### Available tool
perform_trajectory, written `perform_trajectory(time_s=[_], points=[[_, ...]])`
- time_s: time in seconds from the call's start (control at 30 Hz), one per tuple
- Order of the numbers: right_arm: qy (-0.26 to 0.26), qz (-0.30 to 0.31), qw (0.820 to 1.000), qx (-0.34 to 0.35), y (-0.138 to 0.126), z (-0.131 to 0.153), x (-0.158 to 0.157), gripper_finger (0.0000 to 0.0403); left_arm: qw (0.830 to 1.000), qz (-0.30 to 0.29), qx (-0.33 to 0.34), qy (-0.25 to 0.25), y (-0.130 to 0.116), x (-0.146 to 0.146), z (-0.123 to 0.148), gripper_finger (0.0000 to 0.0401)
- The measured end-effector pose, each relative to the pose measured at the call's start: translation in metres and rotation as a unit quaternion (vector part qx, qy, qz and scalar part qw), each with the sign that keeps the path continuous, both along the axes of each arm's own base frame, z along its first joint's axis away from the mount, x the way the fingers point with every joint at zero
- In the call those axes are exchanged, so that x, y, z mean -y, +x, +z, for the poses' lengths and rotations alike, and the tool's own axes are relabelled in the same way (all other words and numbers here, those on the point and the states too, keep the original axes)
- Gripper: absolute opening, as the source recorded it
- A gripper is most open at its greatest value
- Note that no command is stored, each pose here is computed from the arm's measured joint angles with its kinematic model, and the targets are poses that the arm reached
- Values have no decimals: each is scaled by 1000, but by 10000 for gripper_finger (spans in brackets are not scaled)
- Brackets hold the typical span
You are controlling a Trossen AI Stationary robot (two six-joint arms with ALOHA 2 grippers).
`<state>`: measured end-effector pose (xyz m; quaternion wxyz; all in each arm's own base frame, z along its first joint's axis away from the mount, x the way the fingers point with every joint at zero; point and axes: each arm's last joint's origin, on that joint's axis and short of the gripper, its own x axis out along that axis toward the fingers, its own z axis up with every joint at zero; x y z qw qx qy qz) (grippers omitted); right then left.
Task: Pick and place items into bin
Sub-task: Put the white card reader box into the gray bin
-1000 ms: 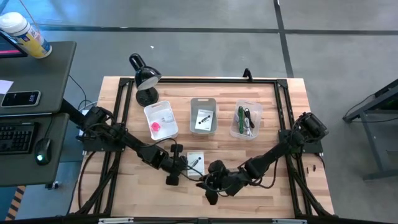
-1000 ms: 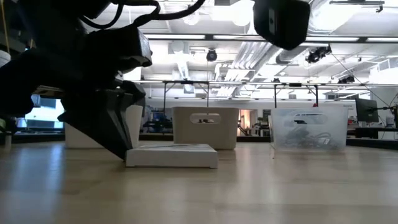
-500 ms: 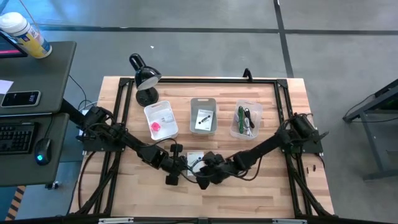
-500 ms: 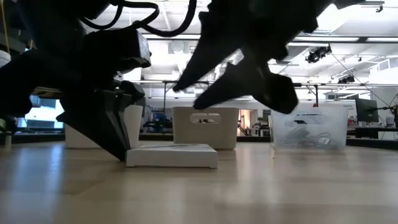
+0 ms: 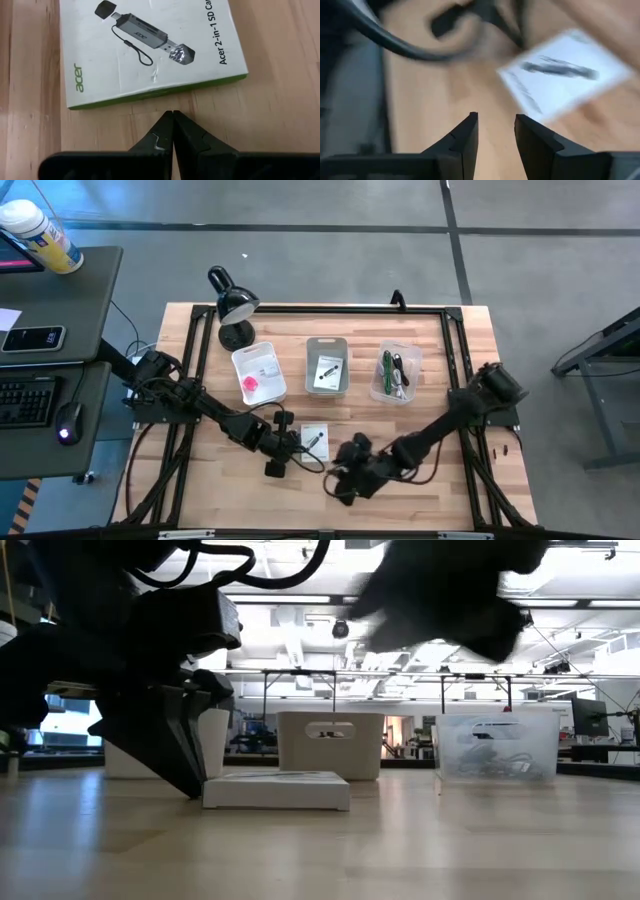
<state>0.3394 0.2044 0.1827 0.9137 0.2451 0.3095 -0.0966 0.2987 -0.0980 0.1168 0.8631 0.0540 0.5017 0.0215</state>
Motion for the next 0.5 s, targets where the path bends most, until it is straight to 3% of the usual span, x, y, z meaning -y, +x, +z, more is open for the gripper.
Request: perform_trajectory(time_s=[0.23, 0.5], points=[[-90, -83, 990, -71, -39, 28, 23, 118, 1000, -1, 3, -4, 1, 0, 0, 0], [-132, -23, 990, -38, -50, 68, 36, 82, 1000, -1, 7, -6, 1, 0, 0, 0]])
